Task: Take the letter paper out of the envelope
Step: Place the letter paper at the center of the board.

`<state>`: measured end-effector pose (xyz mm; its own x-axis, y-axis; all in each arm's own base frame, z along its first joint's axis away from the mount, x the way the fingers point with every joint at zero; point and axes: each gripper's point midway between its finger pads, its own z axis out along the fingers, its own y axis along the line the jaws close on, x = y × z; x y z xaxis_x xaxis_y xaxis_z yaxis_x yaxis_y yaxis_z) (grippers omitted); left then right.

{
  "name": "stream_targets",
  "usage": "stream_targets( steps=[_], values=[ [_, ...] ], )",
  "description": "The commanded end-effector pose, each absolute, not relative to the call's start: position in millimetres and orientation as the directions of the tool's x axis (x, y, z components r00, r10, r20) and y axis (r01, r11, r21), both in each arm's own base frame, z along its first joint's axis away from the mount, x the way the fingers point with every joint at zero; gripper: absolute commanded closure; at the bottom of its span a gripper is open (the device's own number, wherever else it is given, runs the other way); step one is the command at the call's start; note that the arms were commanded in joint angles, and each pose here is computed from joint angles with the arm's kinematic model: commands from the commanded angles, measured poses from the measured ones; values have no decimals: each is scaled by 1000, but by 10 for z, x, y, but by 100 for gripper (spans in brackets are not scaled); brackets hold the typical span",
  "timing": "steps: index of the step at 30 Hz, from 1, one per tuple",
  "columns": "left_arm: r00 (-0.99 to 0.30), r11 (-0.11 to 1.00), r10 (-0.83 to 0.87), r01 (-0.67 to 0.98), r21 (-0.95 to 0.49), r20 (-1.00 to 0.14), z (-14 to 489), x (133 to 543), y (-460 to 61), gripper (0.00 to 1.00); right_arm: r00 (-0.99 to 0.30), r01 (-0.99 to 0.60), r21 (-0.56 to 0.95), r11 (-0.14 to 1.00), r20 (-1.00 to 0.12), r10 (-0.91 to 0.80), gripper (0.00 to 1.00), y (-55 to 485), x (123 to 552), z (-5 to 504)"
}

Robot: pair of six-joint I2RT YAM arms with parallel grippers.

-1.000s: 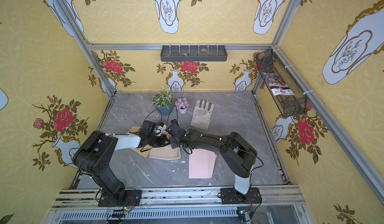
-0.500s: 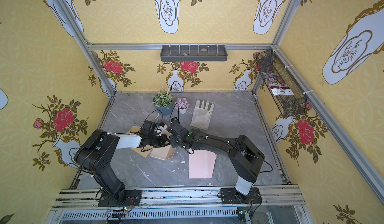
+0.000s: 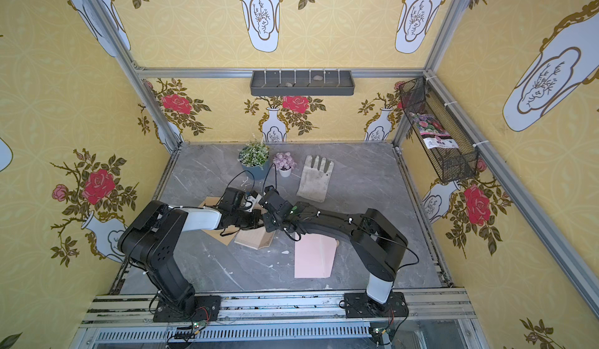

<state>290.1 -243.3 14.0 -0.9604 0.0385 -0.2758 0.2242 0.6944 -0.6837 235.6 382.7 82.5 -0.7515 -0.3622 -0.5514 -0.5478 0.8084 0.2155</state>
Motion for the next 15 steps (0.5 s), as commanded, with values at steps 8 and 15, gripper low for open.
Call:
stream_targets(
  steps=[8,15],
  values=[
    [-961,693,38,224,-685,-275,125,2912,-2437,100,-826,-478,279,833,-466,-318,100,3626,2272,319],
    [-961,696,38,222,-683,-273,113,2912,-2433,100,-850,-450,323,832,-439,-290,100,3562,2270,131]
  ],
)
